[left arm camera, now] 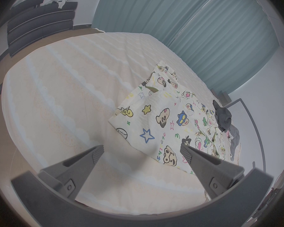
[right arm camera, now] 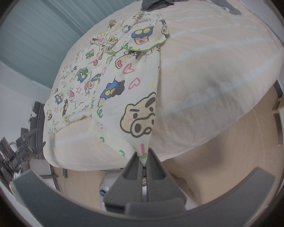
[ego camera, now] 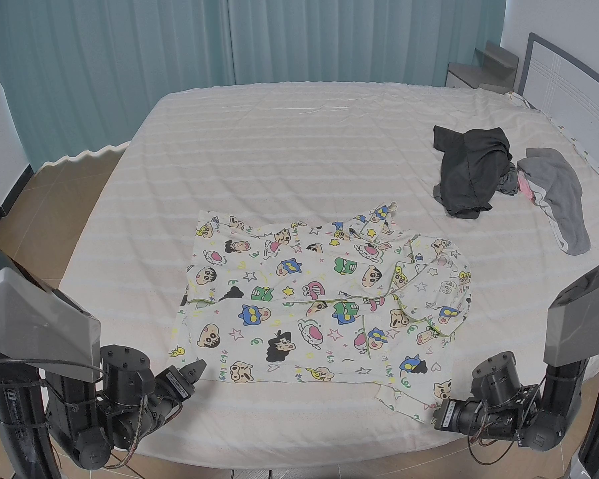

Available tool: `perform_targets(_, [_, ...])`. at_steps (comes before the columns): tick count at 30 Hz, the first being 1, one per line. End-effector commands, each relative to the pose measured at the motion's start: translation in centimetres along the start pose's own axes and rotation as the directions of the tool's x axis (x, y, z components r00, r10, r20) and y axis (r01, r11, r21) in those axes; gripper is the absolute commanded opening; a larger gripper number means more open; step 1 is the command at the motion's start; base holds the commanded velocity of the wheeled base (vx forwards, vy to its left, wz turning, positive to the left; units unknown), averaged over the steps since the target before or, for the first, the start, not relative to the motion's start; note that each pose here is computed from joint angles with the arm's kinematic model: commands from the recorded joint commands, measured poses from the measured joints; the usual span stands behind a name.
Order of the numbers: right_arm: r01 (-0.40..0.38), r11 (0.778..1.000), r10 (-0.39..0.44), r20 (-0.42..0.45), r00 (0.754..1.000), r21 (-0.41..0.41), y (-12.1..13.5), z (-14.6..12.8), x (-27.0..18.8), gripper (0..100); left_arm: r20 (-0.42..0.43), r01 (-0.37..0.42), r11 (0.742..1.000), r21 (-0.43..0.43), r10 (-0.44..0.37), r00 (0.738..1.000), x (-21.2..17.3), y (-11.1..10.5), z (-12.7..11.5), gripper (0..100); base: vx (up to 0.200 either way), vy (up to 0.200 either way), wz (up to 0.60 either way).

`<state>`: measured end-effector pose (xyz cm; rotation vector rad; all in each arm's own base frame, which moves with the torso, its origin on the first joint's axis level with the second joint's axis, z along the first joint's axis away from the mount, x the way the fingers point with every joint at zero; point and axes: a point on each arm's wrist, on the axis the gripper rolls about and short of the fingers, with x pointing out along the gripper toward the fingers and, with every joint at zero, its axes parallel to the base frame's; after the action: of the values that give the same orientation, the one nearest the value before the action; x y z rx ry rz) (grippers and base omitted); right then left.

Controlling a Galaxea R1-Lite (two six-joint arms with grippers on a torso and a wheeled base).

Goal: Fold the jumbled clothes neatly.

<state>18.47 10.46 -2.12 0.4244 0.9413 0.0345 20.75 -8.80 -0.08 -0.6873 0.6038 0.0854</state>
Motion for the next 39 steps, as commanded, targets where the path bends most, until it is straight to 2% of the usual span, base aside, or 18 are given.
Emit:
perform_targets(1, [-0.001,1.000,0.001,0.013,1.000,-0.022,-1.3,0.5,-2.1,0,-0.009,0.003,1.000,0.003,-0.003,1.000,-0.1,0.0,-0.2,100,0.000,0.000,0.00])
perform_targets(8, [-0.073,0.997,0.073,-0.002,0.997,-0.002,-1.8,1.4,-3.5,0,-0.027,-0.013,1.000,0.010,0.013,1.000,0.2,0.3,-0.5,100,0.000,0.000,0.00])
perform_targets(9, [-0.117,0.993,0.117,0.000,0.993,0.005,-1.6,1.7,-4.0,0,-0.029,-0.013,1.000,0.010,0.013,0.999,0.2,0.3,-0.5,100,0.000,0.000,0.00])
perform_targets(11, [-0.149,0.989,0.149,-0.004,0.989,0.012,-1.6,1.9,-4.5,0,-0.043,-0.005,1.000,0.009,0.005,0.999,0.2,0.3,-0.6,100,0.000,0.000,0.00])
perform_targets(14, [-0.142,0.990,0.142,-0.027,0.989,-0.002,-1.8,1.8,-5.1,0,-0.062,0.003,1.000,0.010,-0.002,0.998,0.2,0.4,-0.7,100,0.000,0.000,0.00])
perform_targets(18, [-0.154,0.986,0.154,0.001,0.988,-0.068,-1.9,2.1,-6.4,0,-0.065,0.005,1.000,0.009,-0.004,0.998,0.3,0.4,-0.7,100,0.000,0.000,0.00])
perform_targets(26, [-0.151,0.981,0.152,-0.003,0.988,-0.120,-1.8,2.1,-7.2,0,-0.065,-0.014,1.000,0.004,0.015,0.998,1.4,0.7,-0.9,100,0.000,0.000,0.00])
perform_targets(33, [-0.166,0.971,0.173,0.023,0.985,-0.174,-1.4,2.6,-7.8,0,-0.038,-0.015,0.999,-0.029,0.014,0.999,1.8,0.8,-0.3,100,0.000,0.000,0.00])
perform_targets(36, [-0.149,0.968,0.153,0.006,0.988,-0.203,-1.0,3.1,-8.2,0,-0.015,-0.005,0.997,-0.076,0.004,1.000,2.1,0.6,0.2,100,0.000,0.000,0.00])
perform_targets(39, [-0.151,0.956,0.150,-0.021,0.988,-0.251,-0.7,2.9,-9.0,0,0.006,0.003,0.995,-0.101,-0.002,1.000,2.3,0.5,0.7,100,0.000,0.000,0.00])
